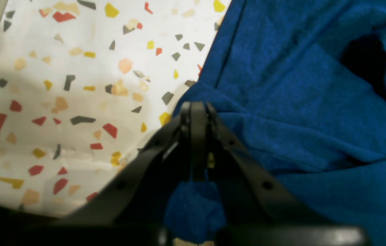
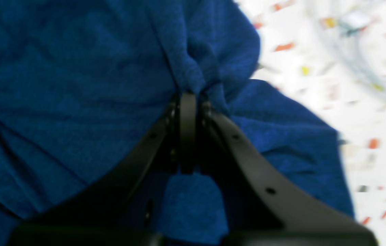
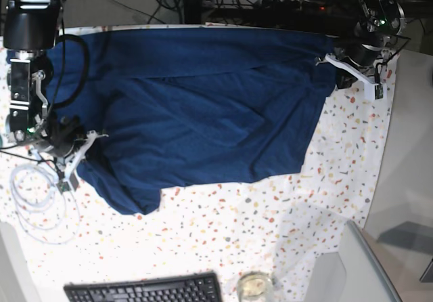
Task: Layout the t-shirt on the table in an organized manner, then fold the t-shirt properly
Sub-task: 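Drag the shirt hem with the right gripper away from the left gripper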
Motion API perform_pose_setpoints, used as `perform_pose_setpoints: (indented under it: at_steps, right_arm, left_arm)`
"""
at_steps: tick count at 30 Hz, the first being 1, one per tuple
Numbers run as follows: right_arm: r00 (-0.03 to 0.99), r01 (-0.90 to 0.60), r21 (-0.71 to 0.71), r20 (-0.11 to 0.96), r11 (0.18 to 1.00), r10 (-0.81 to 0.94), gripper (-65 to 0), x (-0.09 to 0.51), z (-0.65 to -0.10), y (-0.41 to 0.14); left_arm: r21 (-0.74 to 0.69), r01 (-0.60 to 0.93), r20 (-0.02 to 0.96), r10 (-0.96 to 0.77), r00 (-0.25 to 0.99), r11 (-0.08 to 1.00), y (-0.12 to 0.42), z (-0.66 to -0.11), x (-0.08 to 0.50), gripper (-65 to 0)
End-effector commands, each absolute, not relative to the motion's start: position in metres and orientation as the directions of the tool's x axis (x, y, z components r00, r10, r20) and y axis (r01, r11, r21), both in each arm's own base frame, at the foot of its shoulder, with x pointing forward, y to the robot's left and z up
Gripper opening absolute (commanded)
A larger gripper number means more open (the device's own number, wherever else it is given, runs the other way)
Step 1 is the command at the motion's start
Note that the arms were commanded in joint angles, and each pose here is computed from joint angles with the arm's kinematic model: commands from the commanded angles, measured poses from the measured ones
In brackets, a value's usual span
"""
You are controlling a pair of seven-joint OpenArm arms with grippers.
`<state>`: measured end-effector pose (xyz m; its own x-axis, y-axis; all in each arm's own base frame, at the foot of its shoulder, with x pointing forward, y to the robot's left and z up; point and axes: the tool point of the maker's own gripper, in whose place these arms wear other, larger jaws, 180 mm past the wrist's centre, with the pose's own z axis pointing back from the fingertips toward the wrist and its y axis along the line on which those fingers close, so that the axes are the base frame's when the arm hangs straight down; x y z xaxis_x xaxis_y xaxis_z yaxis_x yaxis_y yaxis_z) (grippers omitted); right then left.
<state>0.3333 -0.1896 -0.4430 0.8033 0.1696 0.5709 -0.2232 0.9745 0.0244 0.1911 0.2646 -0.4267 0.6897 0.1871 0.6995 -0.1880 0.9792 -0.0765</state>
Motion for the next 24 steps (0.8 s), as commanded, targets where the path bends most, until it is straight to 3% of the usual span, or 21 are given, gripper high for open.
perform_pose_setpoints:
  at_steps: [1, 3, 6, 8, 10, 16, 24]
  right_arm:
    - [0.789, -0.219, 0.028, 0.594, 0.975, 0.160, -64.1, 0.341, -0.437, -0.190]
    - [0.807, -0.216, 0.046, 0.570, 0.975, 0.152, -62.4, 0.336, -0.446, -0.185]
    - [0.847, -0.216, 0.044, 0.505, 0.976, 0.164, -47.3, 0.326, -0.449, -0.187]
    - [0.820, -0.230, 0.014, 0.541, 0.973, 0.186, -36.6, 0.335, -0.428, -0.186]
    - [0.782, -0.240, -0.009, 0.591, 0.971, 0.199, -30.2, 0.347, -0.408, -0.184]
    - [0.767, -0.205, 0.028, 0.625, 0.978, 0.143, -27.6, 0.416, -0.387, -0.187]
    - [0.804, -0.091, 0.227, 0.591, 0.970, -0.063, -27.6, 0.464, -0.431, -0.180]
  left_arm:
    - [-0.076, -0.189, 0.726, 0.184, 0.662, 0.979, 0.268, -0.418, 0.197, -65.0]
    - [-0.077, -0.187, 0.726, 0.184, 0.662, 0.979, 0.268, -0.418, 0.197, -65.0]
    - [-0.076, -0.188, 0.724, 0.184, 0.665, 0.979, 0.268, -0.419, 0.195, -65.0]
    - [-0.076, -0.188, 0.722, 0.184, 0.667, 0.979, 0.268, -0.419, 0.195, -65.0]
    - [-0.076, -0.188, 0.722, 0.184, 0.667, 0.979, 0.268, -0.419, 0.195, -65.0]
    - [-0.070, -0.186, 0.720, 0.178, 0.671, 0.980, 0.268, -0.419, 0.190, -65.0]
    - [-0.050, -0.236, 0.719, 0.198, 0.667, 0.971, 0.286, -0.417, 0.180, -65.0]
